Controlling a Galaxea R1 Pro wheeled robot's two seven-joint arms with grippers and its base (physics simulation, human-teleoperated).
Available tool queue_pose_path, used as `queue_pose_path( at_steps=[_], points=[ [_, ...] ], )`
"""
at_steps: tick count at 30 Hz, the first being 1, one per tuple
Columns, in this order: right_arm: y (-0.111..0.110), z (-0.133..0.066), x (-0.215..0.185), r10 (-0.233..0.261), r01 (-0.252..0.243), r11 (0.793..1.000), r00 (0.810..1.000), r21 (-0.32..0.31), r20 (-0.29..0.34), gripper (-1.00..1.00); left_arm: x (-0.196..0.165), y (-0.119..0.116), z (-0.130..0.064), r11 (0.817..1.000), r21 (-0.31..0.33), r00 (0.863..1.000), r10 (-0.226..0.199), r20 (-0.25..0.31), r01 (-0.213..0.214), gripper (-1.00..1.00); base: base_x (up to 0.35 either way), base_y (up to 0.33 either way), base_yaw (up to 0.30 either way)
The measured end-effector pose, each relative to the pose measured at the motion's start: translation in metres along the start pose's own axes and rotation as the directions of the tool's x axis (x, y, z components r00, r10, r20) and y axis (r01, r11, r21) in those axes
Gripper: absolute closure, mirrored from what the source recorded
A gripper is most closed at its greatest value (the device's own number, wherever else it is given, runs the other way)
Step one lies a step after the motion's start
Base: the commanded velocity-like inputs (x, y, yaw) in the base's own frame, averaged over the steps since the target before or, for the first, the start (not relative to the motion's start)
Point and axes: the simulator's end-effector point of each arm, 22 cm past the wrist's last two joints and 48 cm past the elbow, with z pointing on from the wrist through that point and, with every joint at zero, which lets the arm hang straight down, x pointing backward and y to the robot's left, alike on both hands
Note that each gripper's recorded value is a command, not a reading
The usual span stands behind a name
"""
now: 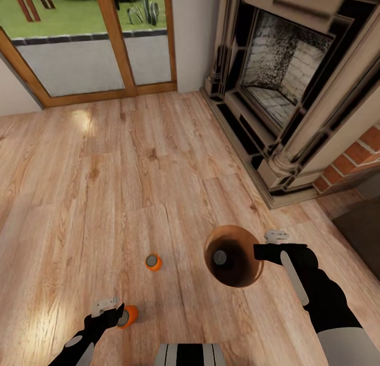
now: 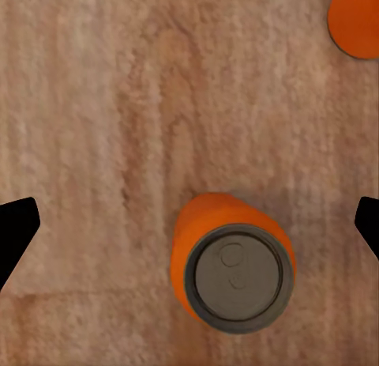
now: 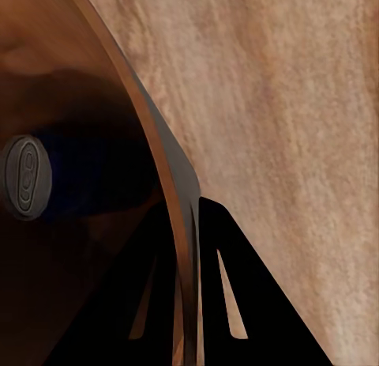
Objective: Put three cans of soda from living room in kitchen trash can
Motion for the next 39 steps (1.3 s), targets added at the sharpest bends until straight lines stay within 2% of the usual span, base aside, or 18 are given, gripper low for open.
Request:
queue_pose_path(
  at_steps=[15,21,26,39],
  points=[
    [-0.001,0.007,0.007,0.000,0.000,1.000,1.000,0.002,-0.017,1.00,0.009,0.001,0.002,1.000,-0.001,1.000,0.006,-0.017,-0.006,-1.00,0.000,-0.007,0.000],
    [0.000,0.007,0.007,0.003,-0.003,1.000,1.000,-0.003,-0.017,1.00,0.009,0.000,0.002,0.999,0.003,0.999,0.040,-0.019,-0.040,-1.00,0.030,-0.240,0.000],
    [-0.003,0.007,0.007,-0.006,0.006,1.000,1.000,0.012,-0.018,1.00,0.010,0.000,0.002,0.999,0.004,0.999,0.046,-0.019,-0.046,-1.00,0.042,-0.206,0.000],
    [-0.001,0.010,0.010,0.002,-0.002,1.000,1.000,0.001,-0.024,1.00,0.012,0.000,0.003,0.999,0.003,0.999,0.050,-0.022,-0.049,-1.00,0.003,-0.016,0.000]
  ],
)
